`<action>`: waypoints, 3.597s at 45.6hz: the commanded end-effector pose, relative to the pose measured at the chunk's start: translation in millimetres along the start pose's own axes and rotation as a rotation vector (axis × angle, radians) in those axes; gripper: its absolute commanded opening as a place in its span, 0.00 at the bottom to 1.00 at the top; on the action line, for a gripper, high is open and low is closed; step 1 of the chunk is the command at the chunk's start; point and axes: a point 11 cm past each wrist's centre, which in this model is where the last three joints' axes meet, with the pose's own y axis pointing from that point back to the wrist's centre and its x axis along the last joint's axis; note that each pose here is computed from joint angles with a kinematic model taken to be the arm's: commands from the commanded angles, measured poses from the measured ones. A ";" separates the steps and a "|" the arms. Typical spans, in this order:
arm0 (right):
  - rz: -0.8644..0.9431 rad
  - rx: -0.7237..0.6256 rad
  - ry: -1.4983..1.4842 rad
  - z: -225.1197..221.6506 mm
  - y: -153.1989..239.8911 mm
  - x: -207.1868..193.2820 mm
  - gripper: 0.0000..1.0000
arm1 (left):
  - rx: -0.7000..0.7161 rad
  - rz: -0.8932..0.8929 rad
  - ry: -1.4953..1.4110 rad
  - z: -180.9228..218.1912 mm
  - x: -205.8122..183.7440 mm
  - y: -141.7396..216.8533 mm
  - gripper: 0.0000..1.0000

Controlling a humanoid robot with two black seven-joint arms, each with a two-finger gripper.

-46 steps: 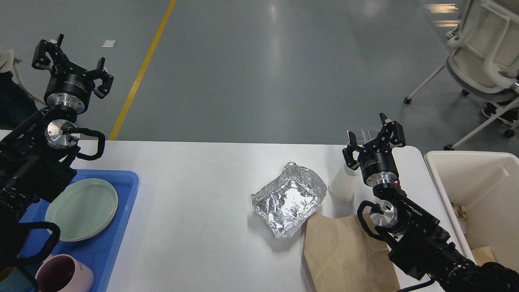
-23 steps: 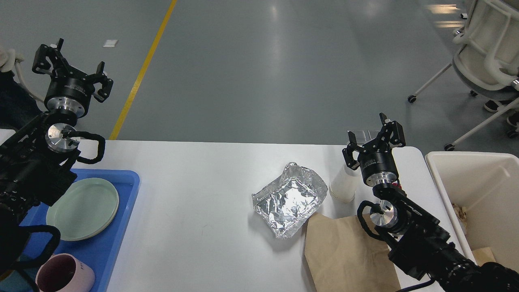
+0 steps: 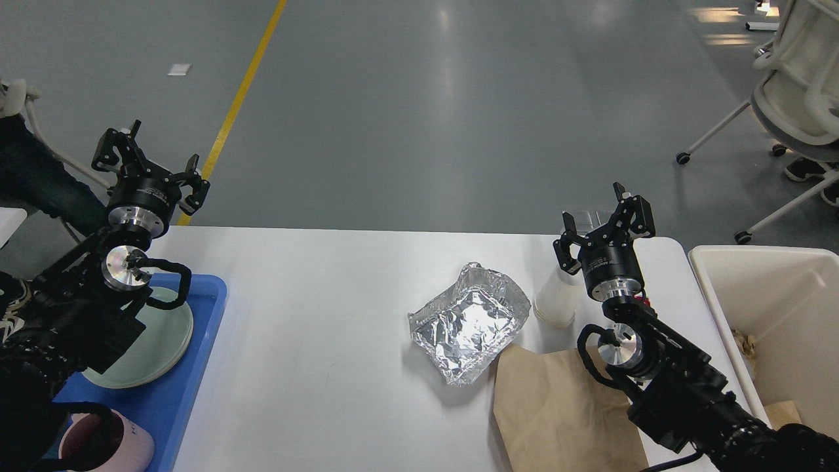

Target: Tidy desktop

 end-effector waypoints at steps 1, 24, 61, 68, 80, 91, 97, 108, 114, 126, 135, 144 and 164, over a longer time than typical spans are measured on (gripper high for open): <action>0.001 0.000 0.001 0.0 0.0 0.1 1.00 | 0.008 0.002 -0.005 -0.7 2.6 1.2 0.96; 0.000 0.000 0.000 0.0 0.0 0.0 1.00 | 0.058 0.024 0.021 -29.3 7.3 10.3 0.96; 0.000 0.000 0.000 0.0 0.0 0.0 1.00 | 0.048 -0.017 0.075 -49.0 35.5 40.0 0.96; 0.000 0.000 0.000 0.0 0.0 0.0 1.00 | 0.048 -0.017 0.075 -49.0 35.4 40.0 0.96; 0.001 0.000 0.001 0.0 0.0 0.1 1.00 | 0.048 -0.017 0.075 -49.0 35.4 40.0 0.96; 0.000 0.000 0.000 0.0 0.0 0.0 1.00 | 0.048 -0.017 0.075 -49.0 35.4 40.0 0.96; 0.000 0.000 0.000 0.0 0.0 0.0 1.00 | 0.048 -0.017 0.075 -49.0 35.4 40.0 0.96; 0.000 0.000 0.000 0.0 0.0 0.0 1.00 | 0.048 -0.017 0.075 -49.0 35.4 40.0 0.96; 0.000 0.000 0.000 0.0 0.0 0.0 1.00 | 0.048 -0.017 0.075 -49.0 35.5 40.0 0.96; 0.001 -0.002 0.000 0.7 0.1 -0.4 1.00 | 0.048 -0.017 0.075 -49.0 35.4 40.0 0.96; 0.016 -0.002 0.014 -1.4 -1.0 2.3 1.00 | 0.048 -0.017 0.075 -49.0 35.4 40.0 0.96; 0.004 0.029 0.036 -19.8 -12.6 0.5 1.00 | 0.048 -0.017 0.075 -49.0 35.4 40.0 0.96; -0.015 0.105 0.091 -65.5 -35.9 -0.7 1.00 | 0.048 -0.017 0.075 -49.0 35.4 40.0 0.96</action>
